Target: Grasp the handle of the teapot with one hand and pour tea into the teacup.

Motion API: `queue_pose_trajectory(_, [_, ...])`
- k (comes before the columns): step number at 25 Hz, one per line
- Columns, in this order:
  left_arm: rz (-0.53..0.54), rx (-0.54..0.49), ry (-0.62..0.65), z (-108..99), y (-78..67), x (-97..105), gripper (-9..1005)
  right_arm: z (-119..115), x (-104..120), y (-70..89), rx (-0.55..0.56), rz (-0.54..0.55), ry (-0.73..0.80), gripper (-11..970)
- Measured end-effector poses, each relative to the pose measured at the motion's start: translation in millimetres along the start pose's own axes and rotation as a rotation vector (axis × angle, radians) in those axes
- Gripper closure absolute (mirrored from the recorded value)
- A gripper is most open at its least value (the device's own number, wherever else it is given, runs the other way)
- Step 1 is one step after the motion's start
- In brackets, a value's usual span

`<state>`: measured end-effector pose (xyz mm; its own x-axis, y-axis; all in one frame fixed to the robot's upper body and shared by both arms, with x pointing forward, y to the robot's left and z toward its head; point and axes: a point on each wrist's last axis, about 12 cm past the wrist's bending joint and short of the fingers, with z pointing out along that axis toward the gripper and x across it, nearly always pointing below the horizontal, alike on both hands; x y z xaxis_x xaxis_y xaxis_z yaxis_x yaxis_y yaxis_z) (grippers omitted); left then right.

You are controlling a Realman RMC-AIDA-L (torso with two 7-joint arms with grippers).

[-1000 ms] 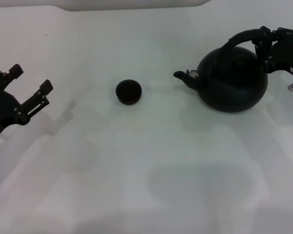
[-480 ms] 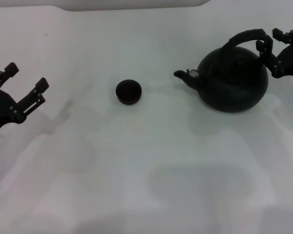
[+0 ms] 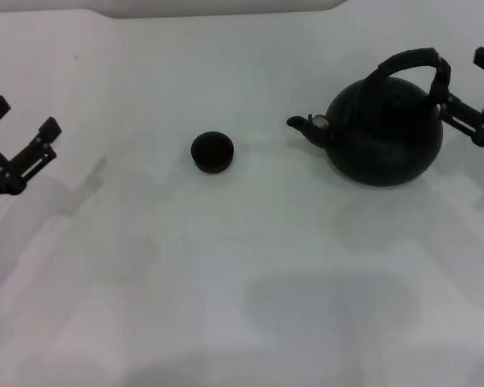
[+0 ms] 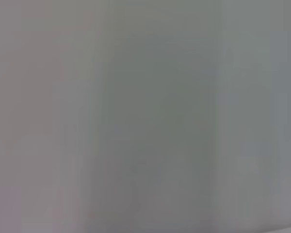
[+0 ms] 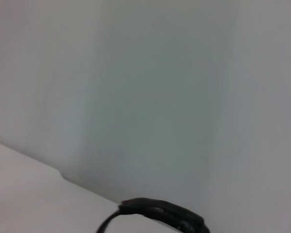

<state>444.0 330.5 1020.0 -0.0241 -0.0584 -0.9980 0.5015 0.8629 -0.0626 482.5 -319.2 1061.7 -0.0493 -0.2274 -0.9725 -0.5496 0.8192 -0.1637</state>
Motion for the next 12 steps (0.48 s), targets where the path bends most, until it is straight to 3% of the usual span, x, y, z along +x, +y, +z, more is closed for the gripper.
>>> queue_pose_trajectory(4, [0.003,-0.044,-0.012,-3,5.9,-2,153,-20,11,-6.4,0.014,0.036,-0.023,231])
queue_pose_trajectory(12, [-0.011,-0.155,-0.037,-19,18.0,-3,153,-60,43,-20.0,0.215,0.087,-0.116,130])
